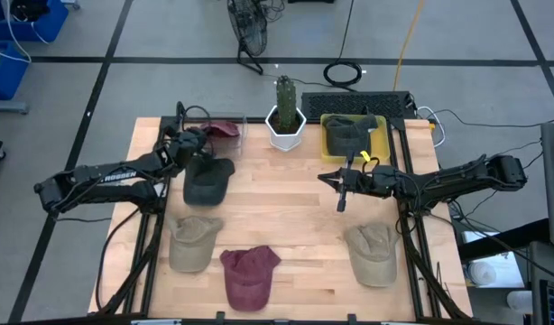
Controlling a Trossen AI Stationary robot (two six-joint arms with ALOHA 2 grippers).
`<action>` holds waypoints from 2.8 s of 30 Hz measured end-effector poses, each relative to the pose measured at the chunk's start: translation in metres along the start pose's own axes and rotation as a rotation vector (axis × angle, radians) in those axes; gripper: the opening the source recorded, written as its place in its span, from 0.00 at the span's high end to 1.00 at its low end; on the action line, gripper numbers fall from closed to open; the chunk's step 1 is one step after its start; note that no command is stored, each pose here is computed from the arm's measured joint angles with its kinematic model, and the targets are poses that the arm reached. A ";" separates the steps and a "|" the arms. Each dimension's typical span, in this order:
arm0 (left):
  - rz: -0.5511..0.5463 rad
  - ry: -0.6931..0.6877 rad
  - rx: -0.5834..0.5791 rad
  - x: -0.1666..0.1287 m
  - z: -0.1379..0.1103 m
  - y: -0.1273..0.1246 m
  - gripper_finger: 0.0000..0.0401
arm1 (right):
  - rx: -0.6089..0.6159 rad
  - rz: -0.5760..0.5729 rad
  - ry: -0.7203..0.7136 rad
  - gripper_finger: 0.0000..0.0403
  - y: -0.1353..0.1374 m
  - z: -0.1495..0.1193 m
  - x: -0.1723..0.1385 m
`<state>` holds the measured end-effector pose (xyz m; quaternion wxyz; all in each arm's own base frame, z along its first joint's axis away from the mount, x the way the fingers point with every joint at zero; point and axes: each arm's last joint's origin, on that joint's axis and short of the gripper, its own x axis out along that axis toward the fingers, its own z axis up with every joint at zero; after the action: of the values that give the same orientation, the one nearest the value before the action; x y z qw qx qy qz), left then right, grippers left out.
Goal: Pick & Place hat
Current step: Put the top red cap into the transparent bin
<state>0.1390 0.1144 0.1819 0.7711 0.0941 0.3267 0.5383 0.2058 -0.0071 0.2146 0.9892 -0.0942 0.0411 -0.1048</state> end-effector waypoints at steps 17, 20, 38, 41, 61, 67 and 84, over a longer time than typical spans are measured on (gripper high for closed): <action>-0.096 -0.003 0.206 -0.005 -0.002 -0.009 0.95 | 0.000 0.000 0.000 0.99 0.000 0.000 0.000; -0.094 -0.003 0.196 -0.005 -0.002 -0.009 0.87 | 0.000 0.000 0.001 0.99 0.000 0.000 0.000; -0.116 -0.018 0.137 -0.009 -0.001 -0.013 0.71 | 0.000 0.000 0.001 0.99 0.000 0.000 0.000; -0.141 -0.035 0.125 -0.012 0.000 -0.018 0.71 | 0.000 0.000 0.001 0.99 0.000 0.000 0.000; -0.240 0.014 -0.017 -0.042 0.046 -0.013 0.71 | 0.003 0.000 0.001 0.99 0.000 0.000 0.000; -0.229 -0.026 -0.065 -0.041 0.050 -0.013 0.71 | 0.005 0.000 0.001 0.99 0.000 0.000 0.000; -0.121 0.032 -0.191 -0.005 0.014 -0.011 0.71 | 0.006 -0.003 0.001 0.99 0.000 0.000 0.000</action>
<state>0.1545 0.1085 0.1893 0.8023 -0.0085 0.2913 0.5209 0.2057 -0.0076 0.2146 0.9893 -0.0913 0.0411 -0.1062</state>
